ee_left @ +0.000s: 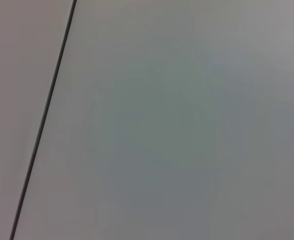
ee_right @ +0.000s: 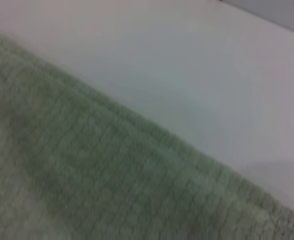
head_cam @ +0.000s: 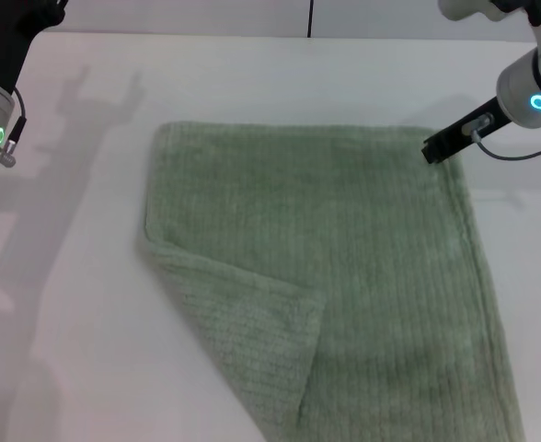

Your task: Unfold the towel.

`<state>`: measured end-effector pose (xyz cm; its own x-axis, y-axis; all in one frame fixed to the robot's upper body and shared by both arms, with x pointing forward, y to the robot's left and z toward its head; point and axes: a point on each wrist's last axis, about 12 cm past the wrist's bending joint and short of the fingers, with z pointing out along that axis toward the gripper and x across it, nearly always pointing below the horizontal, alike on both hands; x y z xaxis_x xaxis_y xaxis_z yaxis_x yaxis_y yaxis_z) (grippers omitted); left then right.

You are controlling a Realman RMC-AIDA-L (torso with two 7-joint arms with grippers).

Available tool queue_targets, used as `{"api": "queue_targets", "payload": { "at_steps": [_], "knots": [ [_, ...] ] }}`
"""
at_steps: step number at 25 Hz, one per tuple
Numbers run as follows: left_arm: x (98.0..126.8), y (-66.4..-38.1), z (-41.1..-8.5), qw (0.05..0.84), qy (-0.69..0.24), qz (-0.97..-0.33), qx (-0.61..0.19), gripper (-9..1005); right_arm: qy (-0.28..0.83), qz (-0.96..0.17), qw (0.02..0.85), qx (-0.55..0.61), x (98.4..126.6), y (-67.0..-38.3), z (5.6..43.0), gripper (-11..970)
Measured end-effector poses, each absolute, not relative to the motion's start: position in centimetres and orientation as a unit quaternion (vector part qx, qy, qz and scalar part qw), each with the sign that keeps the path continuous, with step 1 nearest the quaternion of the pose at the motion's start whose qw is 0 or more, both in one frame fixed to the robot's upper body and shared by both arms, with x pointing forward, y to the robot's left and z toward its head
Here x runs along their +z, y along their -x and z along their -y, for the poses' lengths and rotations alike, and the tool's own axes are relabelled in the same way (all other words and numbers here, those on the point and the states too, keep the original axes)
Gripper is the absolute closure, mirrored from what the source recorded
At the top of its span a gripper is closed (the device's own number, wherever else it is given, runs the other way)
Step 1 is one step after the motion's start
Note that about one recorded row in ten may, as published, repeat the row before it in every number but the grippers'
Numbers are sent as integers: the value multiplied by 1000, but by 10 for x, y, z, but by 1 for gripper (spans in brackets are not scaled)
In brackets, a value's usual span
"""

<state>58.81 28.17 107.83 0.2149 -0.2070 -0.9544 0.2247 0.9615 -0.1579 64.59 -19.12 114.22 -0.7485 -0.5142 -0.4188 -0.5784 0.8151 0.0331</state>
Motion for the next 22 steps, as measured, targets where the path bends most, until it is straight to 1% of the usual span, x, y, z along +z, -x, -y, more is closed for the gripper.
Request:
{"api": "queue_targets", "payload": {
  "at_steps": [6, 9, 22],
  "knots": [
    [1080, -590, -278, 780, -9, -609, -143, 219, 306, -930, 182, 89, 1140, -647, 198, 934],
    [1080, -591, -278, 780, -9, -608, -144, 220, 310, -930, 169, 102, 1134, -647, 202, 934],
    [1080, -589, -276, 780, -15, -608, -148, 227, 333, -924, 159, 104, 1122, -646, 202, 936]
  ]
}}
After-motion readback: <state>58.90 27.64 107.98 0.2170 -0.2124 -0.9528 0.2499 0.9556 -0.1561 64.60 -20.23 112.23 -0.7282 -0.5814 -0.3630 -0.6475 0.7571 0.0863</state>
